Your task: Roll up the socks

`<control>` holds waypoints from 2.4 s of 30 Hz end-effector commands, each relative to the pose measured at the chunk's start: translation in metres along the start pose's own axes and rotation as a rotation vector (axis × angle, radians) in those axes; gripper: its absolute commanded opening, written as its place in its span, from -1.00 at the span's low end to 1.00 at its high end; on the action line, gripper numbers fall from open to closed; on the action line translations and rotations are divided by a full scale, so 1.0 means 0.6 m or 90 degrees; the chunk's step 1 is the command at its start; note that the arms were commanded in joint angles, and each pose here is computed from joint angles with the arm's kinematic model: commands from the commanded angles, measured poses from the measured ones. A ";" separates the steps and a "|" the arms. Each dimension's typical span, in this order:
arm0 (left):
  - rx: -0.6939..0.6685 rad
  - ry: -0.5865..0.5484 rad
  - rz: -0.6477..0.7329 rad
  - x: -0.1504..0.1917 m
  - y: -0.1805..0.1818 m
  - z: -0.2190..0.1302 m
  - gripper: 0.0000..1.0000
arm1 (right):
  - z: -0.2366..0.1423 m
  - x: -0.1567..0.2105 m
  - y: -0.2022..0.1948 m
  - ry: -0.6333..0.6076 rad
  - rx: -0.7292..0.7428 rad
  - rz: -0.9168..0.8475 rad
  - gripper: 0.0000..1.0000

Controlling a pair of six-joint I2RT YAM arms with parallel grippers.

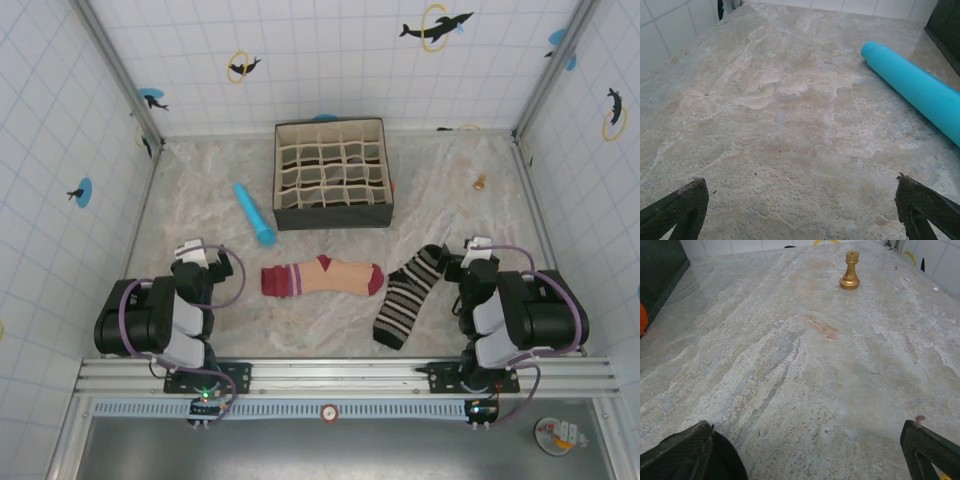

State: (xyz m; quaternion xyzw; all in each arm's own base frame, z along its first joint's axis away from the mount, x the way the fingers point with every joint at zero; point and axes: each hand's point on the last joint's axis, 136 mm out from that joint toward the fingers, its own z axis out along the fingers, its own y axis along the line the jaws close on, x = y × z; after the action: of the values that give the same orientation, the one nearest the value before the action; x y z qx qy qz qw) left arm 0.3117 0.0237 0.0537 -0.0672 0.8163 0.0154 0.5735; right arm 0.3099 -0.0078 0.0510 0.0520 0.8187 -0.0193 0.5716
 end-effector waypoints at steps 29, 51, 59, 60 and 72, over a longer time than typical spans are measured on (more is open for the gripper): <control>-0.064 0.034 -0.016 -0.048 0.016 0.035 0.93 | 0.007 -0.035 -0.002 0.007 0.040 -0.025 0.99; 0.230 0.408 -0.249 -0.022 -0.473 -0.196 0.80 | -0.143 -0.046 0.139 0.200 -0.077 0.005 0.99; 0.350 0.539 -0.333 0.075 -0.611 -0.302 0.40 | -0.158 -0.003 0.116 0.239 -0.053 0.020 0.99; 0.361 0.552 -0.339 0.084 -0.626 -0.316 0.37 | -0.159 -0.003 0.110 0.240 -0.041 0.022 0.99; 0.349 0.667 -0.404 0.178 -0.665 -0.397 0.29 | -0.170 -0.004 0.103 0.246 -0.034 0.057 0.99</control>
State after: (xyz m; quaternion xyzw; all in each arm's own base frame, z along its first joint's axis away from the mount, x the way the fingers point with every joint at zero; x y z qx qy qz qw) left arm 0.1111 -0.4000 0.0527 -0.1165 0.9137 -0.3771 0.0965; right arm 0.2257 0.0662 0.0920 0.0646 0.9097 0.0413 0.4080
